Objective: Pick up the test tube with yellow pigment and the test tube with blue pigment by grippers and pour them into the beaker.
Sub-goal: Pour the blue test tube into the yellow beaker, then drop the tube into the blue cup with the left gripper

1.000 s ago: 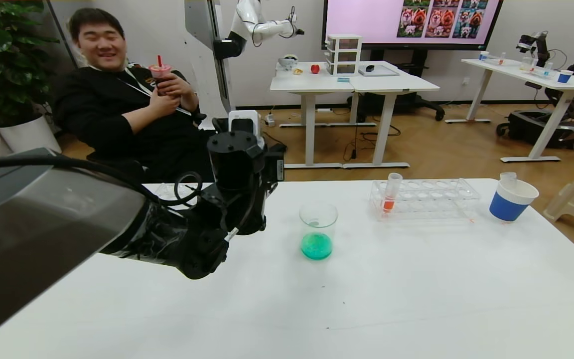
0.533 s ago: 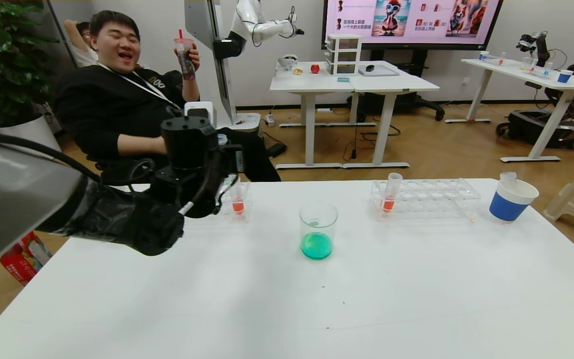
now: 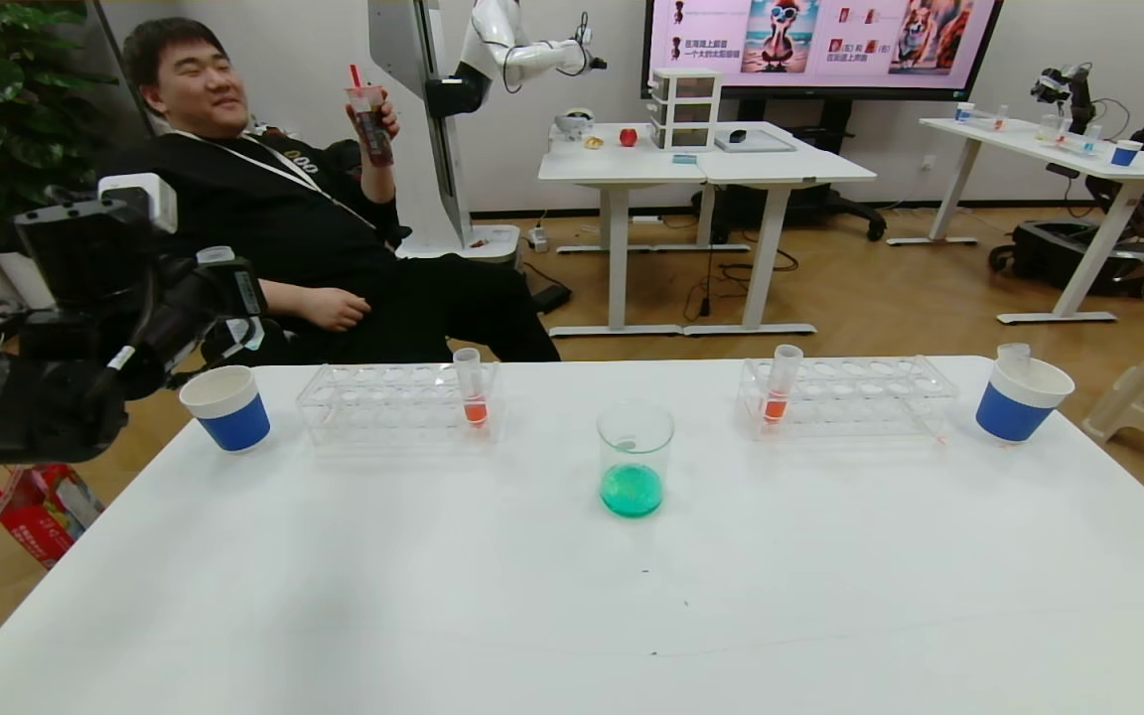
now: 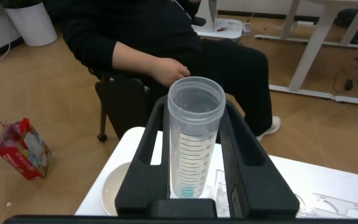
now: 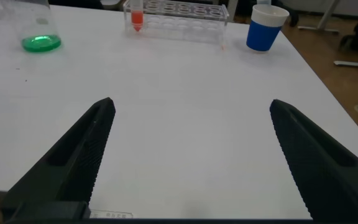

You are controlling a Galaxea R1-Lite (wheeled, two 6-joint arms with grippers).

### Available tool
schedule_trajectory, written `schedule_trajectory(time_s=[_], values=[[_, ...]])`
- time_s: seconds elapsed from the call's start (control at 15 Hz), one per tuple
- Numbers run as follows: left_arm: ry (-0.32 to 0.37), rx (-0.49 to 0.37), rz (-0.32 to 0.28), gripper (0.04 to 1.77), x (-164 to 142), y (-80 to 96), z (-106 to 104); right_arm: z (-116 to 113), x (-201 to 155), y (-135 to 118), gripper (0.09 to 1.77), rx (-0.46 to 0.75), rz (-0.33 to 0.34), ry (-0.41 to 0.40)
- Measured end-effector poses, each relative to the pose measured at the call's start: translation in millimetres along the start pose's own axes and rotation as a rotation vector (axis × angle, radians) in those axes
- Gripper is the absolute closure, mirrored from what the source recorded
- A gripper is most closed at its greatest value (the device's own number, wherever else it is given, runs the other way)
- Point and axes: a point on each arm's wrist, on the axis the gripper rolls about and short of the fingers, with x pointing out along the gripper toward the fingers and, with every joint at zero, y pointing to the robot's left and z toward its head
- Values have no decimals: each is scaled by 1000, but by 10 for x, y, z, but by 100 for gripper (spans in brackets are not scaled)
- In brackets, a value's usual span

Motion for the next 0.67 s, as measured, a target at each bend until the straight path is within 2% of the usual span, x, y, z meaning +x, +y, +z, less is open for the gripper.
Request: schedule_trajectory(time_s=[0.13, 0.67], values=[[3, 2, 23, 131, 43, 129, -14, 0, 0, 0, 12, 0, 0, 0], [36, 1, 82, 131, 229, 329, -209, 0, 0, 0, 12, 0, 0, 0]])
